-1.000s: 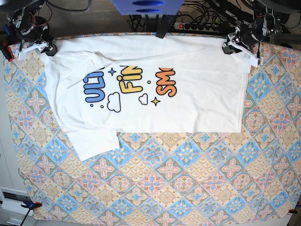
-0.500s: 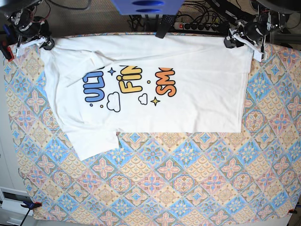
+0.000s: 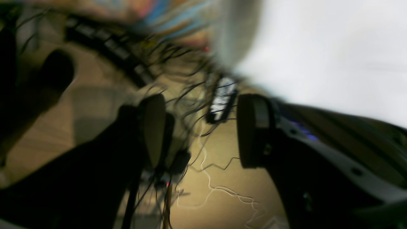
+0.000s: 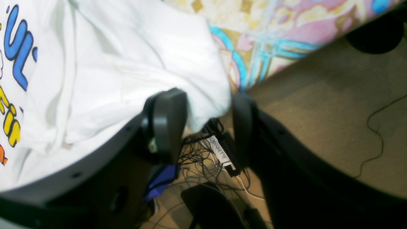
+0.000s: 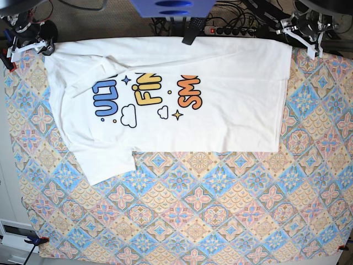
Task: Fold the T-shirt properly
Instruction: 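Open both grippers and raise them off the shirt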
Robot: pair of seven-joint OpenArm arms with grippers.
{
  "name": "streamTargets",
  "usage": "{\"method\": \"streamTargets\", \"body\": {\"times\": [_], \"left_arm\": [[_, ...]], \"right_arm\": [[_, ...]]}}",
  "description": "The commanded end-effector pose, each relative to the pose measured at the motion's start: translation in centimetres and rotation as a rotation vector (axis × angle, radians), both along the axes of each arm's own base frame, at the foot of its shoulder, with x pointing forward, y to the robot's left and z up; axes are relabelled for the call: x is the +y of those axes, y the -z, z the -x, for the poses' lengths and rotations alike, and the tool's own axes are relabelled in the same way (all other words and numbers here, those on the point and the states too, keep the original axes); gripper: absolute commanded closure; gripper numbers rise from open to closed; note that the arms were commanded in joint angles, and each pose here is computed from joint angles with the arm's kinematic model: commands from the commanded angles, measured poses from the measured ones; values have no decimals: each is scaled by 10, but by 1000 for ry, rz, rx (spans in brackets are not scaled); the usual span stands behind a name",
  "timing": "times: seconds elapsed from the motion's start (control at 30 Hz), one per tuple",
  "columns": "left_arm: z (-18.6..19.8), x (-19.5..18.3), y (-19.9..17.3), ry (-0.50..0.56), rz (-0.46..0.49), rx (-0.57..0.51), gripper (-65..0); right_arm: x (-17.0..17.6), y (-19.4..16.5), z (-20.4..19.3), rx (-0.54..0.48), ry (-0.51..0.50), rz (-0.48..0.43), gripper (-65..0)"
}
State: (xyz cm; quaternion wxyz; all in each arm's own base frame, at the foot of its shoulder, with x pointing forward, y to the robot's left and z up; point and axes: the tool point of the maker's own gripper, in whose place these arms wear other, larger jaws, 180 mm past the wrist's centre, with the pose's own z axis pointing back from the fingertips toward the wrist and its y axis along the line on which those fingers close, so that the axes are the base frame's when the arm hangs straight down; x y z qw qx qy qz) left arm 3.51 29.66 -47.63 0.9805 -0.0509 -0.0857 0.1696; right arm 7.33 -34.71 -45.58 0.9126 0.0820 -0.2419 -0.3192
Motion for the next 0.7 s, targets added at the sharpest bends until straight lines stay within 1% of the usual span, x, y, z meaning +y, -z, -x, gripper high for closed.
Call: {"method": "streamTargets", "body": {"times": [0.0, 0.1, 0.27, 0.33, 0.43, 0.53, 0.63, 0.67], "left_arm": [[-4, 10, -7, -6, -17, -19, -351], [-8, 19, -11, -25, -33, -34, -351], [-12, 34, -18, -55, -62, -57, -353], [-13, 38, -20, -64, -72, -64, -354], [-17, 55, -29, -106, -104, -93, -352], [-16, 72, -38, -195, -133, -135, -353], [-19, 92, -50, -241, -174, -170, -354], [-25, 97, -56, -250, -185, -194, -354]], "right_arm": [[-10, -10, -4, -25, -3, 29, -259], [-10, -9, -4, -25, -1, 29, -270], [-19, -23, -10, -54, 4, 69, -365], [-20, -29, -14, -68, -6, 84, -387], [-22, -33, -12, -69, -6, 99, -393], [-31, -38, -7, -72, 20, 116, -393], [-41, -43, -3, -81, 51, 135, -393], [-45, -45, -3, -86, 63, 142, -393]]}}
